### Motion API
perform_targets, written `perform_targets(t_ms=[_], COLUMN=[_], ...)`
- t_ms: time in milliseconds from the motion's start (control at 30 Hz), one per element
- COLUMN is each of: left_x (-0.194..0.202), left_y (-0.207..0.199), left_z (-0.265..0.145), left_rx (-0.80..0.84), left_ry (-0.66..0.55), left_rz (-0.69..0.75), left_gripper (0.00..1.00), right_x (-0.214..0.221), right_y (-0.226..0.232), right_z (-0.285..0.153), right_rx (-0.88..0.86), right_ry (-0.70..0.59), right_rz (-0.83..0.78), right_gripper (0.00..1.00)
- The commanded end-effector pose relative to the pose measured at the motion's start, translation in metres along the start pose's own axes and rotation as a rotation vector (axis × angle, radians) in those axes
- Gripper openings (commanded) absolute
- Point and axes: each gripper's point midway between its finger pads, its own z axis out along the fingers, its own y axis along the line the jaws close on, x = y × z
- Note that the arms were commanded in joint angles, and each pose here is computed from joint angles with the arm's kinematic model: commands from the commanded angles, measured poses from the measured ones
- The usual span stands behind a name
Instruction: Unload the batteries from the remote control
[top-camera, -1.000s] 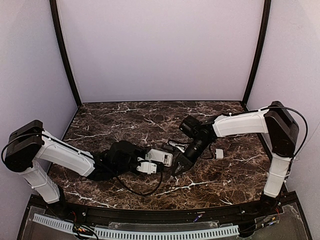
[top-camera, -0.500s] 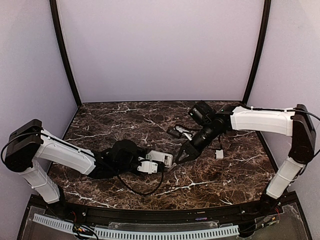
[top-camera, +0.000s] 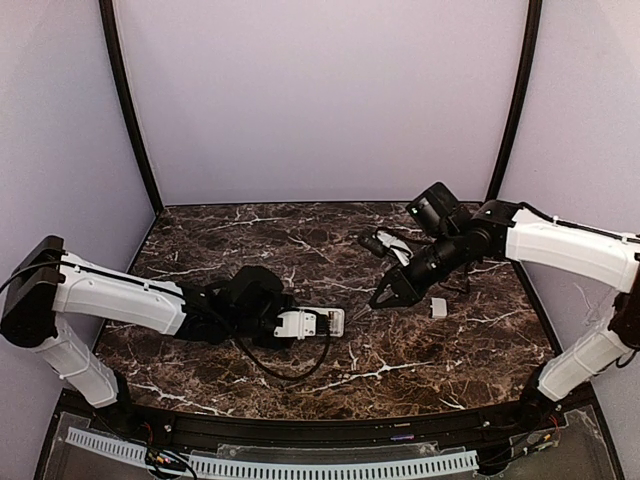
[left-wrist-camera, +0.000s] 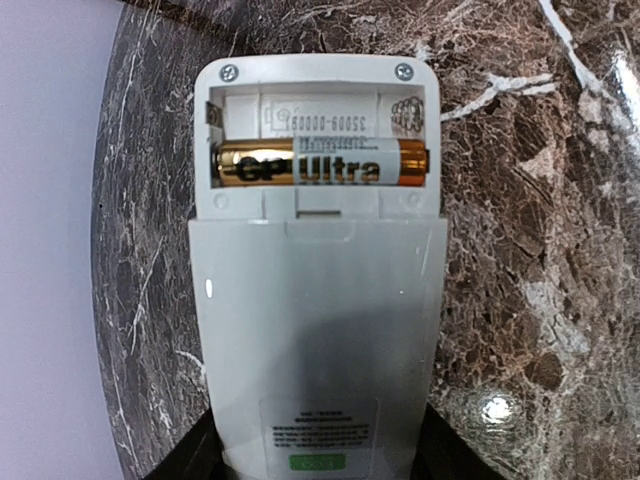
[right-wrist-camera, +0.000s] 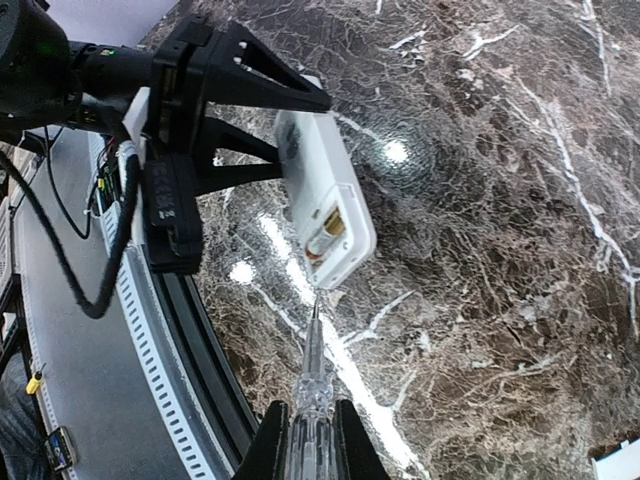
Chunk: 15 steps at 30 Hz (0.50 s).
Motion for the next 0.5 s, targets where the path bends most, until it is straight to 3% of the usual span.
perform_targets(t_ms=[0, 233, 467], left_x=[-0.002, 0.004, 0.008], left_y=[-0.011, -0.044, -0.062], left_z=[-0.024, -0.039, -0.033], left_rx=[0.122, 0.303, 0.381], left_ry=[0.014, 0.075, 0.196], left_rz=[-0.189, -0.387, -0.446], left_gripper=[0.00, 0.00, 0.00], right_x=[-0.006, -0.012, -0.010], right_y=[-0.014, -0.025, -0.028], right_z=[-0.019, -0.038, -0.052], right_rx=[0.128, 0.233, 0.273], right_ry=[-0.071, -0.175, -0.248], right_rz=[0.023, 0.074, 0.133], right_gripper=[0.00, 0.00, 0.00])
